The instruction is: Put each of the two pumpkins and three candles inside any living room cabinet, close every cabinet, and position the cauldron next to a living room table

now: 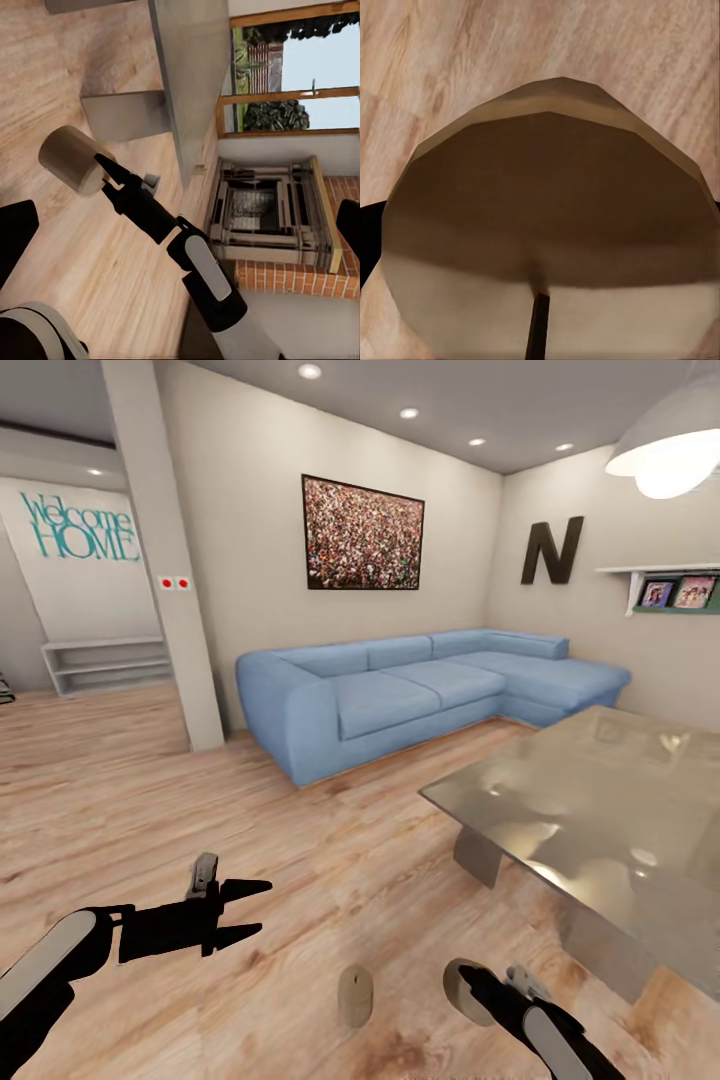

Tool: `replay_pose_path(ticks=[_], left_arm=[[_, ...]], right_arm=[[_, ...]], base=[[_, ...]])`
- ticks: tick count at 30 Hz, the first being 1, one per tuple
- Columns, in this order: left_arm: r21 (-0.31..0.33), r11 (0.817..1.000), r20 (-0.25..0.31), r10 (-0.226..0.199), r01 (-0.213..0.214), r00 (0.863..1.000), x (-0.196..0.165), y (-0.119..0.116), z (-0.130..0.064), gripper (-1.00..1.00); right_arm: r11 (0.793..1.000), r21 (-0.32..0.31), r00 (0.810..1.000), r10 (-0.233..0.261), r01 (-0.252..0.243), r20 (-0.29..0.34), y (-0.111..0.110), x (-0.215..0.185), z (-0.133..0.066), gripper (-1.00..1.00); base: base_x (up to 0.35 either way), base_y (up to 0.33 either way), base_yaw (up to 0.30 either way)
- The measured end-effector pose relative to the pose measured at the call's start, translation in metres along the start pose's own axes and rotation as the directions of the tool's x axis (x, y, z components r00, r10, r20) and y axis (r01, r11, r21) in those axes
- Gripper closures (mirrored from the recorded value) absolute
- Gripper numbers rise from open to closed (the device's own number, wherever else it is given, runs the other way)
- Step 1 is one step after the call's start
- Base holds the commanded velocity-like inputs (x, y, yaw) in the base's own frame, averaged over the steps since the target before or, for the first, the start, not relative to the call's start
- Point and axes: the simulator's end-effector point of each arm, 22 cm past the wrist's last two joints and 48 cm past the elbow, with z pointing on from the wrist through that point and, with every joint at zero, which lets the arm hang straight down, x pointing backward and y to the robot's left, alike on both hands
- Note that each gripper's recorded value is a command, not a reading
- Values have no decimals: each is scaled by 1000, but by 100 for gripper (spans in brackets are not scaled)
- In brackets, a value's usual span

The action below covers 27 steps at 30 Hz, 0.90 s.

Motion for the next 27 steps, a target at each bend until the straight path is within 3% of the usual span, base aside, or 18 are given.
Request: replay_pose_path(ticks=[11,18,20,23,27], left_arm=[[-3,1000,2,-5,5,1000,-1,2,0,-100],[-4,1000,2,-5,5,1000,-1,2,0,-100],[-5,1000,2,-5,5,1000,-1,3,0,-100],[-14,1000,2,-3,3,1000,0,5,0,-100],[-69,997,8,33,-32,999,-2,17,1,-100]], right_arm=[[1000,0,1000,0,0,0,0,0,0,100],[1000,-4,1000,3,-3,0,1,0,0,100],[1000,-14,1000,23,-23,9,0,-6,-1,100],[995,-53,996,86,-84,30,0,-21,-3,100],[984,-147,995,96,-98,-18,6,-24,-9,100]], base=[[29,271,-290],[27,60,-290],[3,6,-290],[1,2,-290],[0,0,-290]])
